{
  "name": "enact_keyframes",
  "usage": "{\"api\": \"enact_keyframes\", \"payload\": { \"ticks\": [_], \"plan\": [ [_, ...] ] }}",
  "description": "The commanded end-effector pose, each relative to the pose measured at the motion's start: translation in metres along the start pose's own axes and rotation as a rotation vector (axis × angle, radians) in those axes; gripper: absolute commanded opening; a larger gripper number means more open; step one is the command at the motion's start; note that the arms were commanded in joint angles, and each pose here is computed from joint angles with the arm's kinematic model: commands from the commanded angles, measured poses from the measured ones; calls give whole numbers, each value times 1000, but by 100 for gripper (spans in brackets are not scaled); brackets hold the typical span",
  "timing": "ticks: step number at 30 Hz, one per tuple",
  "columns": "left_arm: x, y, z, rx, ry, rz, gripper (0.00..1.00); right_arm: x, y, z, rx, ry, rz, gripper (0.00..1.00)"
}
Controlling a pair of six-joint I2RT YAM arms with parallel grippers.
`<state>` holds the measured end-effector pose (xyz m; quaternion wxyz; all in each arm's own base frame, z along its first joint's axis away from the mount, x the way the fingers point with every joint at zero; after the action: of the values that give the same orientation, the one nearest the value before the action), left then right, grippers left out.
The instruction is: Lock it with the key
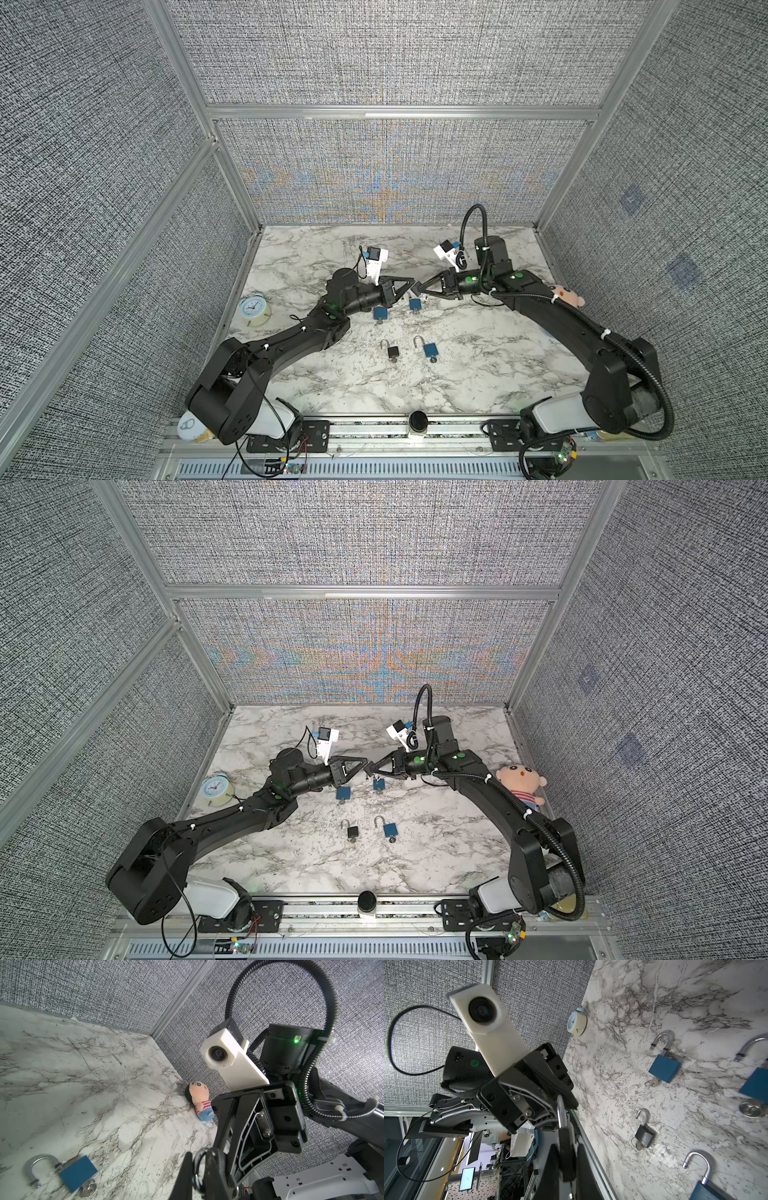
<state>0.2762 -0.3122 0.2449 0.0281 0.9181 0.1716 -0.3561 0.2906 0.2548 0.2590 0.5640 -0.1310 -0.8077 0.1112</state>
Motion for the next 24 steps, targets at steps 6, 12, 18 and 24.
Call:
{"api": "enact_keyframes", "payload": {
  "ticks": [6, 12, 18, 24],
  "plan": [
    [-20, -6, 49, 217, -45, 118, 0, 29, -4, -47, -178, -193, -55, 0],
    [-21, -5, 24, 141, -24, 75, 0, 24, -2, -29, -136, -159, -87, 0],
    [-18, -6, 12, 112, -28, 63, 0, 23, -5, -20, -133, -150, -103, 21],
    [-13, -8, 9, 101, -38, 45, 0, 23, -5, -17, -129, -149, -110, 34]
  ]
}}
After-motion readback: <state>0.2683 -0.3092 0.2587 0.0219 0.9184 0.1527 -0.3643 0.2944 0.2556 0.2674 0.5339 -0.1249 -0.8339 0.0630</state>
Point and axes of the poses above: each gripper's point midway between its finger pads, its own y axis out along the fingers, its own x axis along the line the jaws close on, z = x × y, the point moved 2 cm from there along -y, back along the fingers, and after that the axes turned 3 degrees about y, right-handed, at the moved point
